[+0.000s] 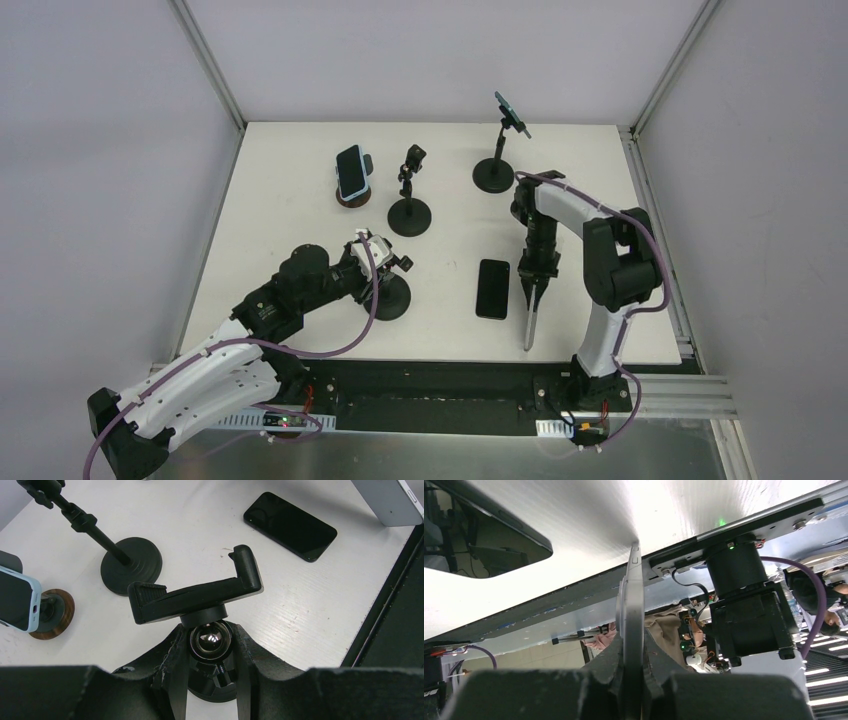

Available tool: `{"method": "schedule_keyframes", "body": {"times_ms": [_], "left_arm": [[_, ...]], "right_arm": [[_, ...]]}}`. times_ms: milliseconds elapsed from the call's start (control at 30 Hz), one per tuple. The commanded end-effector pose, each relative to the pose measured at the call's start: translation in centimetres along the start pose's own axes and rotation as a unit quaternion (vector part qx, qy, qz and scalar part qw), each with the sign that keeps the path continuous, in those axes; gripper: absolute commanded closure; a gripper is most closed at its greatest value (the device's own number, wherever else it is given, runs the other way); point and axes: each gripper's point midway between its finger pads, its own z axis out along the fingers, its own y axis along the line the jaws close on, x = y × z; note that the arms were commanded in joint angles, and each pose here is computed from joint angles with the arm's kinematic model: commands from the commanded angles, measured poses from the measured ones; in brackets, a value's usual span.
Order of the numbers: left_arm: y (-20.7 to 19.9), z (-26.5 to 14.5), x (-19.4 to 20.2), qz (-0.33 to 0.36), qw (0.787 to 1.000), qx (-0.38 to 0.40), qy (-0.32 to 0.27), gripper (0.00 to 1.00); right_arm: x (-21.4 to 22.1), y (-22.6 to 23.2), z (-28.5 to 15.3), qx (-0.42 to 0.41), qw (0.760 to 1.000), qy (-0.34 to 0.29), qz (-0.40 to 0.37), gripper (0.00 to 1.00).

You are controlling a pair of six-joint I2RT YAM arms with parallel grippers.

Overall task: Remove the phone from the phone stand
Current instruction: Place the phone at the center of the board.

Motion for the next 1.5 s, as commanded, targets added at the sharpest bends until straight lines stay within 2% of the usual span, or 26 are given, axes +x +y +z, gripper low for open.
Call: {"method": "schedule_keyframes", "body": {"times_ms": [0, 300, 500, 667, 900, 1067, 1333, 1467], "left_arm": [[1.3, -0.1, -2.3, 0.009, 0.999, -0.026, -0.045, 1.0], [1.3, 0.0, -2.3, 0.011, 0.999, -0.026, -0.044, 1.0], [1.3, -0.1, -2.3, 0.012, 0.999, -0.027, -0.045, 1.0], [1.3, -0.1, -2.3, 0.013, 0.999, -0.027, -0.045, 1.0], [1.3, 0.1, -2.2, 0.012, 0.999, -0.025, -0.042, 1.0], [1.4, -0.2, -2.1, 0.011, 0.998, -0.031, -0.045, 1.0], [1.5, -0.2, -2.0, 0.011, 0.998, -0.034, -0.044, 1.0], [1.5, -0.2, -2.0, 0.01, 0.998, -0.034, -0.045, 1.0]], "right_arm": [[-8.6, 2.1, -0.1, -0.02, 0.987, -0.158, -0.003, 1.0], [-11.3, 2.6, -0.2, -0.025, 0.981, -0.195, -0.001, 0.76], [-11.7, 2.8, -0.6, -0.039, 0.979, -0.198, 0.005, 0.75], [-11.7, 2.7, -0.6, -0.039, 0.979, -0.203, 0.004, 0.78], [-12.1, 3.2, -1.6, -0.012, 0.962, -0.271, -0.019, 0.83], [-12.4, 3.8, -2.0, 0.013, 0.949, -0.313, -0.036, 0.72], [-12.3, 4.9, -1.6, 0.015, 0.947, -0.317, -0.051, 0.65], [-11.7, 4.9, -1.1, 0.028, 0.947, -0.314, -0.07, 0.56]]}}
